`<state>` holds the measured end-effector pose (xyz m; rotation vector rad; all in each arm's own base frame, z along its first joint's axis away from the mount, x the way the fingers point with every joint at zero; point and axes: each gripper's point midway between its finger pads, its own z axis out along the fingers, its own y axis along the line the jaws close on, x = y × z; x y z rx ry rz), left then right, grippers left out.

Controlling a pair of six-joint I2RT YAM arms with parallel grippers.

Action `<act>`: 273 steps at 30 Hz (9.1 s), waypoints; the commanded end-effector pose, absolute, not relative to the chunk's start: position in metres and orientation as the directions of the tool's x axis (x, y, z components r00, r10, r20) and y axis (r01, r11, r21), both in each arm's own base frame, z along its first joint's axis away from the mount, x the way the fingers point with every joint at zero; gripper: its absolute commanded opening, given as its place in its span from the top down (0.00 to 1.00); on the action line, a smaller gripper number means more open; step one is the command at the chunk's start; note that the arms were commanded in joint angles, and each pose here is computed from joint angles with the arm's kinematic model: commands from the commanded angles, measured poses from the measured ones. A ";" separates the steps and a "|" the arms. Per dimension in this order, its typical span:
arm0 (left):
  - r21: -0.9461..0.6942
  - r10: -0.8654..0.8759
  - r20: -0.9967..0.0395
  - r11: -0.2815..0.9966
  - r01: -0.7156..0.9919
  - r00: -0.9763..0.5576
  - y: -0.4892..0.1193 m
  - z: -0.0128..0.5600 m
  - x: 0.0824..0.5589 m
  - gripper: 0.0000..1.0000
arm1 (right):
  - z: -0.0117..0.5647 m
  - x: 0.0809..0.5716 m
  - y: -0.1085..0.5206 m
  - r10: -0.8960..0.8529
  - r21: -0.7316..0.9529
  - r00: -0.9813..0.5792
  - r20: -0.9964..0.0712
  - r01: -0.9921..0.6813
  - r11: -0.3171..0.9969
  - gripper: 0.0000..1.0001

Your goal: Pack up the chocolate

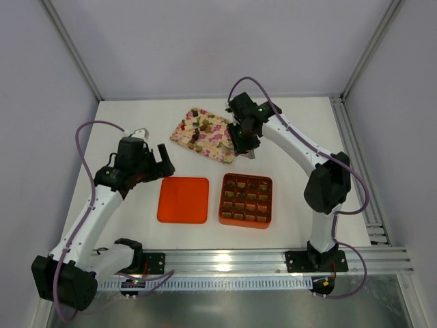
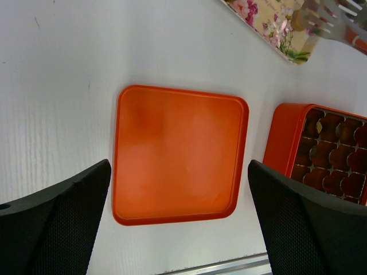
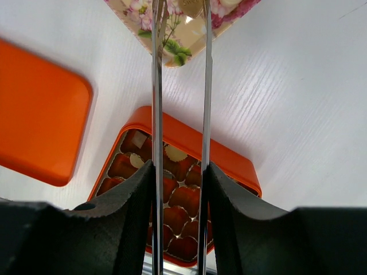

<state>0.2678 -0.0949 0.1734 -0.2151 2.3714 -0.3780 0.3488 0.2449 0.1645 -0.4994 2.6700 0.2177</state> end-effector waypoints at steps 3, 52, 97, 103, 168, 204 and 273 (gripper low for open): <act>-0.348 -0.265 -0.657 0.937 -0.028 -0.706 -0.097 0.186 0.273 0.00 | 0.177 0.355 0.245 -0.314 0.063 -0.830 -0.460 -0.384 0.921 0.58; -0.343 -0.262 -0.654 0.939 -0.031 -0.710 -0.097 0.184 0.274 0.00 | 0.141 0.356 0.240 -0.349 0.042 -0.853 -0.387 -0.395 0.918 0.60; -0.339 -0.261 -0.652 0.940 -0.034 -0.712 -0.096 0.183 0.275 0.00 | 0.179 0.367 0.248 -0.310 0.073 -0.821 -0.480 -0.389 0.918 0.61; -0.340 -0.261 -0.650 0.940 -0.034 -0.714 -0.097 0.182 0.274 0.00 | 0.181 0.367 0.248 -0.310 0.074 -0.819 -0.482 -0.391 0.917 0.61; -0.336 -0.262 -0.652 0.941 -0.038 -0.711 -0.096 0.182 0.274 0.00 | 0.139 0.381 0.252 -0.356 0.079 -0.838 -0.414 -0.423 0.903 0.56; -0.339 -0.264 -0.653 0.940 -0.037 -0.710 -0.096 0.183 0.274 0.01 | 0.180 0.369 0.243 -0.305 0.102 -0.824 -0.478 -0.397 0.912 0.63; -0.333 -0.265 -0.654 0.942 -0.044 -0.709 -0.094 0.183 0.275 0.00 | 0.207 0.157 0.156 -0.217 0.214 -0.835 -0.506 -0.365 0.906 0.62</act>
